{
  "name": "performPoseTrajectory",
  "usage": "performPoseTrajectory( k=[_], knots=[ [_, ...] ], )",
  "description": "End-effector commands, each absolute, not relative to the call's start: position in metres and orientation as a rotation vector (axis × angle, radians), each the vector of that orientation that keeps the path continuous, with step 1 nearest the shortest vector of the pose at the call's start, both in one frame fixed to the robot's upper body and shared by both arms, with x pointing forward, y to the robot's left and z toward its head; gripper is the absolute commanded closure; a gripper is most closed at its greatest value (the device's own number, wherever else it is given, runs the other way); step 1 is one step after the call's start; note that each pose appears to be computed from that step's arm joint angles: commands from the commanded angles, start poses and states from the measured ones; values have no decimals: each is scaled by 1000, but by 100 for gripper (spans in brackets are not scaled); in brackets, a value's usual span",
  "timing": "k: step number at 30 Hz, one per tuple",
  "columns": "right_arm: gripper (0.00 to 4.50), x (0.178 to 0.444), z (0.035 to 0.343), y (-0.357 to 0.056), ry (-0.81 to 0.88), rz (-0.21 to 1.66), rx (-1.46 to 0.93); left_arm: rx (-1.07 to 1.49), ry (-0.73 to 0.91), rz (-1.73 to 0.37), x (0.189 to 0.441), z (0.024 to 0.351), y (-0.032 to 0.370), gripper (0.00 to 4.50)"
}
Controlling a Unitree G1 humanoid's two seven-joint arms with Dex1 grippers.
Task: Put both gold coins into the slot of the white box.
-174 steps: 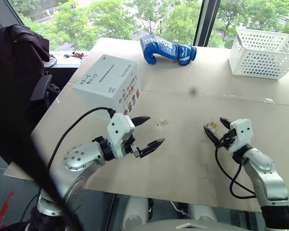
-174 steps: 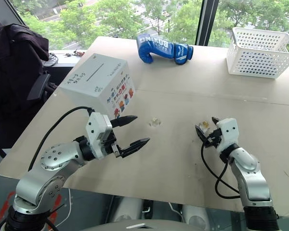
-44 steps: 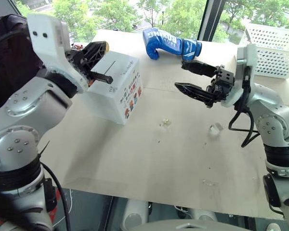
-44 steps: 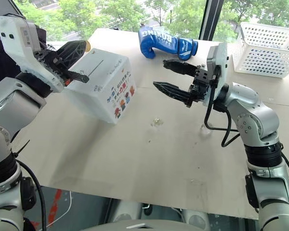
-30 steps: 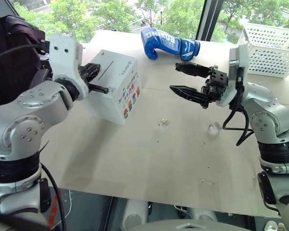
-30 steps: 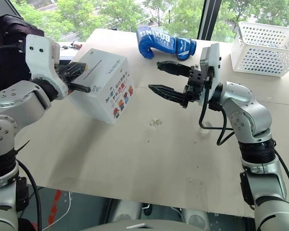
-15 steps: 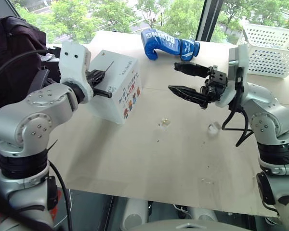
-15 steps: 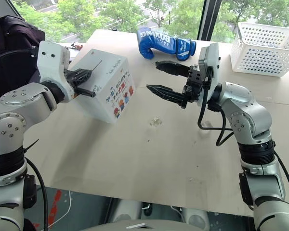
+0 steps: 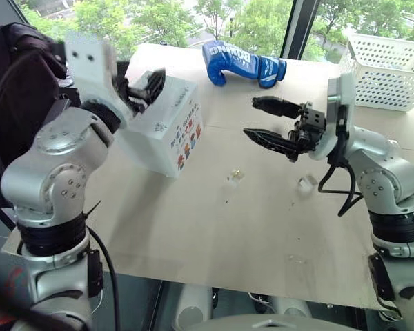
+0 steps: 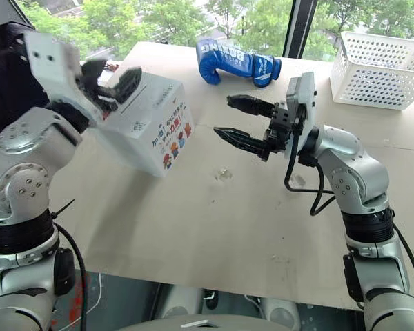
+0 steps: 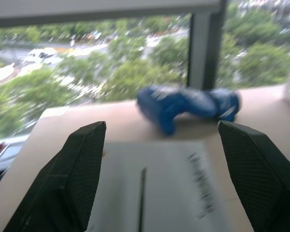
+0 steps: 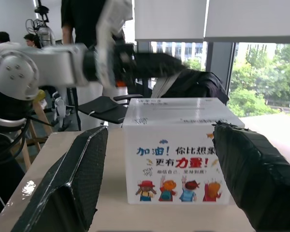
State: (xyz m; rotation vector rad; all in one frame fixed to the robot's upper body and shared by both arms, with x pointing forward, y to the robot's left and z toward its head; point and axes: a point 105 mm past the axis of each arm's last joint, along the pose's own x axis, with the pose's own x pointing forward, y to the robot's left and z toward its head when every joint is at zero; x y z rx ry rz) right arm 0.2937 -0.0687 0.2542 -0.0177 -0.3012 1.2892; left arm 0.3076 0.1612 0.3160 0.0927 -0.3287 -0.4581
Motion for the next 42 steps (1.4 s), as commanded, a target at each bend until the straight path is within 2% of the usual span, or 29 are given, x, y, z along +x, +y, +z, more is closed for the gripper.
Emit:
performPoseTrajectory(
  k=[1,4,6,9,11,14,17,24,30,37,38,39,42],
  knots=[
    [74,286,247,-84,-288,1266,-98,124,-230,-673,276,286,133,92],
    [74,283,230,-89,-238,1251,-123,169,-92,-656,274,247,129,92],
    [74,281,225,-91,-225,1239,-112,168,-56,-629,275,228,126,92],
    [74,277,215,-93,-204,1216,-97,241,17,-627,275,182,117,92],
    [74,272,209,-94,-185,1215,-79,240,9,-613,279,161,112,92],
    [74,266,201,-96,-159,1216,-65,181,-39,-595,282,148,107,92],
    [74,264,178,-112,-83,1155,-112,236,-52,-642,280,126,94,92],
    [74,248,154,-135,-7,1109,-245,258,-114,-686,288,121,71,92],
    [74,247,159,-138,-23,1066,-235,283,-106,-654,307,113,65,92],
    [74,250,163,-140,-35,1046,-244,346,-147,-661,317,119,54,92],
    [74,251,164,-140,-36,1046,-245,341,-149,-654,318,119,54,141],
    [74,252,165,-140,-37,1046,-246,340,-149,-652,318,120,53,161],
    [74,254,167,-140,-43,1046,-247,337,-142,-640,318,118,53,300]
  ],
)
